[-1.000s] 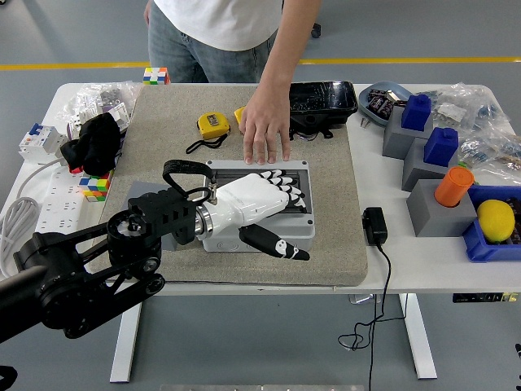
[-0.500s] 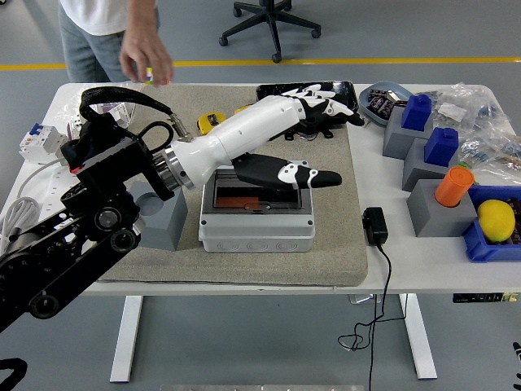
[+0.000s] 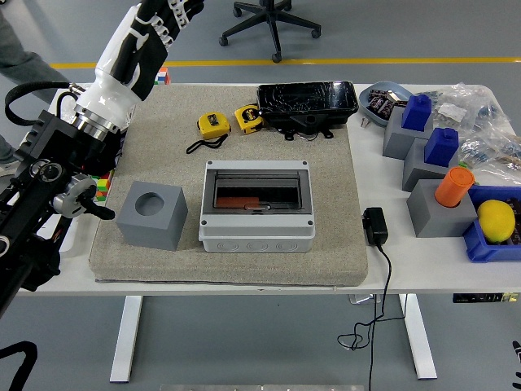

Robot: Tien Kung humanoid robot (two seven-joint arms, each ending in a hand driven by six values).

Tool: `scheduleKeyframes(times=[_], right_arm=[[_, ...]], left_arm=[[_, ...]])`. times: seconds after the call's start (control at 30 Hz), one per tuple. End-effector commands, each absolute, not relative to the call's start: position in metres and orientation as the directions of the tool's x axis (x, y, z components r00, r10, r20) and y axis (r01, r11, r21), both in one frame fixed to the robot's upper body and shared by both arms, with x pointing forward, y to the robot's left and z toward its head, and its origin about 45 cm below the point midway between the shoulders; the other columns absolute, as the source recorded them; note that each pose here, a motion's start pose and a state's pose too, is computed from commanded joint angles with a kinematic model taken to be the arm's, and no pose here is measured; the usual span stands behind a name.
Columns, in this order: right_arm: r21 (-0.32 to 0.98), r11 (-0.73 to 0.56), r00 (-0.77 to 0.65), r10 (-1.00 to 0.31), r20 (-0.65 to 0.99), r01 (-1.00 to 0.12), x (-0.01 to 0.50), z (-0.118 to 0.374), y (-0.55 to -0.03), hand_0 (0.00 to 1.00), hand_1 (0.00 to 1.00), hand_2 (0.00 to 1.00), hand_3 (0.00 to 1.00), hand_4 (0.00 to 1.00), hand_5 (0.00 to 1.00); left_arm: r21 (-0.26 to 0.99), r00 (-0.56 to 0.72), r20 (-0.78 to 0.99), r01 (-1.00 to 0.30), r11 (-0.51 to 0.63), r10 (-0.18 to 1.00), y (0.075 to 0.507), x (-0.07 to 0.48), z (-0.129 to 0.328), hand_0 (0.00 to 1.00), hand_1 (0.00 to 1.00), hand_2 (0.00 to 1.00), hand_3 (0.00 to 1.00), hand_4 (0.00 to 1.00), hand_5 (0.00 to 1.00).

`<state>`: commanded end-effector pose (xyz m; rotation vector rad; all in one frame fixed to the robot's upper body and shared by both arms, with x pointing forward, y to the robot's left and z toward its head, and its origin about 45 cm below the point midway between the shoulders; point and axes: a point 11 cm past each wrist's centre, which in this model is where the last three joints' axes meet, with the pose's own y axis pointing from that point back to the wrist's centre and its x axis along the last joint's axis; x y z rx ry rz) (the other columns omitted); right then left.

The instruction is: Fetch the battery,place it into the box,close the lid of the box

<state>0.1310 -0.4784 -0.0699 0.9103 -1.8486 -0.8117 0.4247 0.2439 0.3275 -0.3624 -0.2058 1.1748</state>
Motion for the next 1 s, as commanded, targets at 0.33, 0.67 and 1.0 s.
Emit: scheduleKeyframes(times=[0.33,0.67,1.0], right_arm=[[0.819,0.515,-0.327,-0.842,0.429,-0.251,0.128,-0.071,-0.479,0.789,0.745,0.744,0.794,0.998,0.998],[0.822,0.517,-0.322,-0.841,0.434,-0.241,0.123,-0.072,-0.479,0.789,0.745,0.745,0.794,0.998,0.998],[0.824,0.514,-0.32,-0.843,0.432,-0.241,0.124,-0.073,-0.476,0.789,0.745,0.745,0.794,0.998,0.998]], left_arm=[[-0.185,-0.039,-0.152,-0.98,-0.068,0.988,0.374,0.424,0.273,0.969,0.991,0.954,0.925,0.998,0.998],[-0.184,-0.173,0.241,-0.974,-0.13,0.955,0.412,0.384,0.293,0.998,0.997,0.954,0.923,0.998,0.998],[-0.127,-0.19,0.592,-0.982,-0.142,0.783,0.417,0.366,0.264,0.98,0.987,0.942,0.911,0.998,0.998]])
